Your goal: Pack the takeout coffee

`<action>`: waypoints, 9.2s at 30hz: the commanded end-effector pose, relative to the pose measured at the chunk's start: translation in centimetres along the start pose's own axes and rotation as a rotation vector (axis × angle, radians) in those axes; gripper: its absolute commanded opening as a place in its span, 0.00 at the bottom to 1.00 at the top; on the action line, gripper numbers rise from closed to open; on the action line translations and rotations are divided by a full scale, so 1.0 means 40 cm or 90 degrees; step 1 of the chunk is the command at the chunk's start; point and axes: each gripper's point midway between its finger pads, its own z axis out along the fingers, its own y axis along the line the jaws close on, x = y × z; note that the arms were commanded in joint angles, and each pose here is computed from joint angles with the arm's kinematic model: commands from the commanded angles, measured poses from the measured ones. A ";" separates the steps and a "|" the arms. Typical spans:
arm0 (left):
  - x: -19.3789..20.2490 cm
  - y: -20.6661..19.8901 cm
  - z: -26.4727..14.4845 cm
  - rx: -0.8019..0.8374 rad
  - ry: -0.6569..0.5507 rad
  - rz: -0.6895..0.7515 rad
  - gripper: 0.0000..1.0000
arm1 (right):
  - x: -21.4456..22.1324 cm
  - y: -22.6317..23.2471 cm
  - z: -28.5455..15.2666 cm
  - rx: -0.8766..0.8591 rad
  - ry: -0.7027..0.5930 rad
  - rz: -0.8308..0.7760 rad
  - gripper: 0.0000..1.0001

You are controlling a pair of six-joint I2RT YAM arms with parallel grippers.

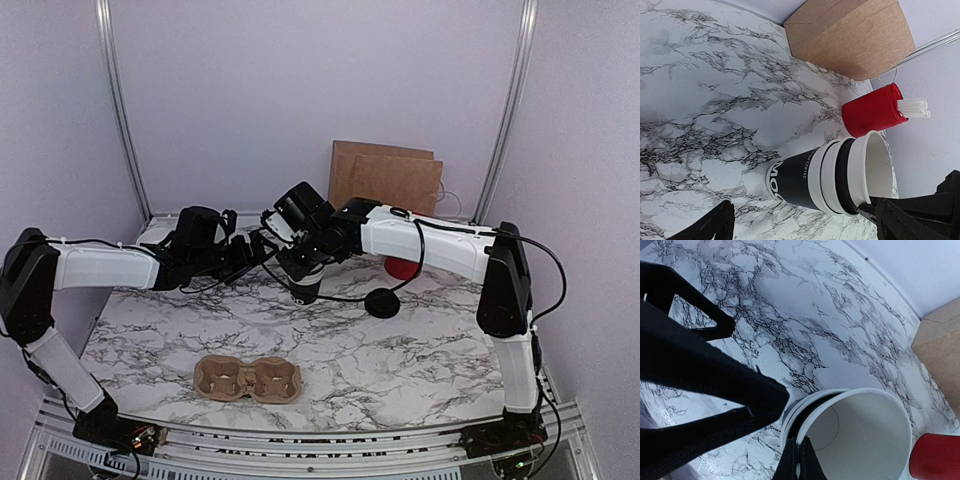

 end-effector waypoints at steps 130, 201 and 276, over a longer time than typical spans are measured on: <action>-0.016 0.040 -0.125 -0.106 -0.027 0.084 0.99 | 0.466 -0.337 -0.013 0.088 0.067 0.345 0.96; -0.047 0.002 -0.117 -0.085 -0.039 0.075 0.99 | 0.298 -0.305 -0.258 0.065 -0.039 0.317 0.70; 0.215 -0.186 0.001 0.079 0.126 0.054 0.96 | 0.282 0.008 -0.243 -0.036 0.044 0.191 0.71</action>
